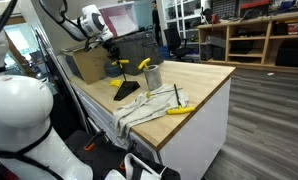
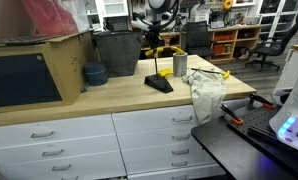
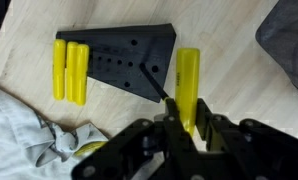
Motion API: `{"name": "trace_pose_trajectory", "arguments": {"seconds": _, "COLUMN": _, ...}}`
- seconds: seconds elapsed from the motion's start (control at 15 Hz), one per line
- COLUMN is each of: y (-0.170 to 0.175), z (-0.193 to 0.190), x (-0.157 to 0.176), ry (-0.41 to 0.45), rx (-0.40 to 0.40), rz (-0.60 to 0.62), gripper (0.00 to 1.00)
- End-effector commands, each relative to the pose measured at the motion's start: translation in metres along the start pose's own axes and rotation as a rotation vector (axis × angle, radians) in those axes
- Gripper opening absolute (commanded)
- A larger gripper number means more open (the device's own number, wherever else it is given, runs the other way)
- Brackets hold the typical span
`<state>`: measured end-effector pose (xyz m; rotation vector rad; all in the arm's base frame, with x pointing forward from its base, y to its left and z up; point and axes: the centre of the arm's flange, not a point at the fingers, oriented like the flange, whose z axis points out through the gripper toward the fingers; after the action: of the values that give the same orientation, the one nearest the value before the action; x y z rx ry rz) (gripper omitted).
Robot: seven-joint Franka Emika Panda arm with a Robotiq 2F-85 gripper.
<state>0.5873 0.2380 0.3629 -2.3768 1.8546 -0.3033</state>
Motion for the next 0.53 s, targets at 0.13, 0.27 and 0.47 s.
{"name": "trace_pose_trajectory", "arguments": {"seconds": 0.13, "y": 0.009, "z": -0.007, "x": -0.012, "ry": 0.065, "rx": 0.049, "rz": 0.05, "gripper": 0.06}}
{"name": "trace_pose_trajectory", "arguments": {"seconds": 0.27, "y": 0.016, "z": -0.008, "x": -0.019, "ry": 0.112, "rx": 0.06, "rz": 0.07, "gripper": 0.06}}
{"name": "trace_pose_trajectory", "arguments": {"seconds": 0.47, "y": 0.029, "z": -0.003, "x": -0.029, "ry": 0.166, "rx": 0.073, "rz": 0.113, "gripper": 0.06}}
